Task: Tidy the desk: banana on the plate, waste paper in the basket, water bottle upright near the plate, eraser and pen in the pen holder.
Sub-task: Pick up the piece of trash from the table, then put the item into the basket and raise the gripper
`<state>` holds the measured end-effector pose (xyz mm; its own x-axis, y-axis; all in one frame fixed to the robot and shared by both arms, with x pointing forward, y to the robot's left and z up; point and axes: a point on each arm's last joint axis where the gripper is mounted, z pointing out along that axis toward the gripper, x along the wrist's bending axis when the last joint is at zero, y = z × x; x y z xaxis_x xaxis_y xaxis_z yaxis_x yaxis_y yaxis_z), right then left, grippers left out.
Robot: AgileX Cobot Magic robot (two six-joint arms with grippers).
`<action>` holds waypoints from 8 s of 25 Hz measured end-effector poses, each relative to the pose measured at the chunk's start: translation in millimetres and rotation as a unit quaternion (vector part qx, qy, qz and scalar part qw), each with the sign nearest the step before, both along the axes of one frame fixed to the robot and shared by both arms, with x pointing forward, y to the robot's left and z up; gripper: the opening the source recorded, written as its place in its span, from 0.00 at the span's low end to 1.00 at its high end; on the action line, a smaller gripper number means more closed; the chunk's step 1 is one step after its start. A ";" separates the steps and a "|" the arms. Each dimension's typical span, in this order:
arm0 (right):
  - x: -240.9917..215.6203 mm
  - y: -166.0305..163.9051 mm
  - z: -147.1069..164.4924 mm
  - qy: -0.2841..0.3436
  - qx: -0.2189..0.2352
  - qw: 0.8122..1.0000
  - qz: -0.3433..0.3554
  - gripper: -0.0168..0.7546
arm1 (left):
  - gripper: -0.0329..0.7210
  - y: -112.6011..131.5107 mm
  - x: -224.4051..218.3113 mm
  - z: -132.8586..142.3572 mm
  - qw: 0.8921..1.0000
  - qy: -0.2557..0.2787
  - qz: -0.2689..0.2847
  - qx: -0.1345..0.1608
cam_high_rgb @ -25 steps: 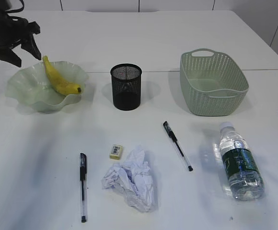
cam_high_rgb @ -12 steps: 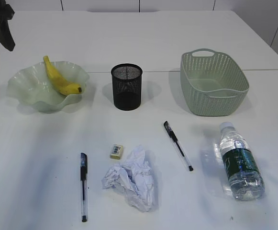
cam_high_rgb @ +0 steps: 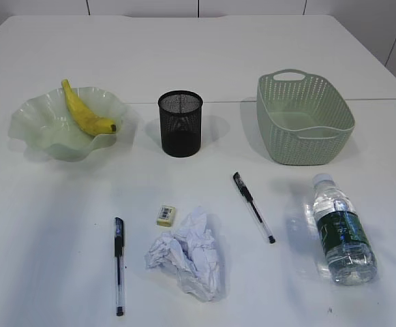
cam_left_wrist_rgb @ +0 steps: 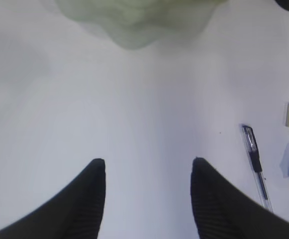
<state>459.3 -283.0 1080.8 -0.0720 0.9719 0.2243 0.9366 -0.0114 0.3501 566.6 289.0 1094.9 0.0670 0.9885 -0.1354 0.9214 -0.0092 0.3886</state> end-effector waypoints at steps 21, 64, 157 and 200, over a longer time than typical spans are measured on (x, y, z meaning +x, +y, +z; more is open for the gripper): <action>28.2 106.2 -4.9 -0.005 -0.009 0.981 0.196 0.62 | 0.55 -2.8 -139.8 -17.3 1.000 -0.016 0.006 -0.016; 41.7 260.8 -102.6 -0.010 -0.110 0.913 0.393 0.71 | 0.55 -6.5 -143.7 -13.6 0.999 -0.020 0.007 -0.039; 220.6 67.2 -10.5 -0.205 -0.115 0.971 0.043 0.09 | 0.55 -3.4 -140.5 -12.6 0.999 -0.039 0.009 -0.021; 269.6 49.9 -102.4 -0.157 -0.107 0.982 -0.014 0.44 | 0.55 -2.9 -138.5 -11.6 0.998 -0.052 0.011 -0.019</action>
<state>728.9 -233.1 978.4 -0.0779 0.9969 -0.0139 0.7825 0.0698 0.6187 428.2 286.1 1083.3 0.0605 0.9842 -0.1663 0.8759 0.0275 0.4817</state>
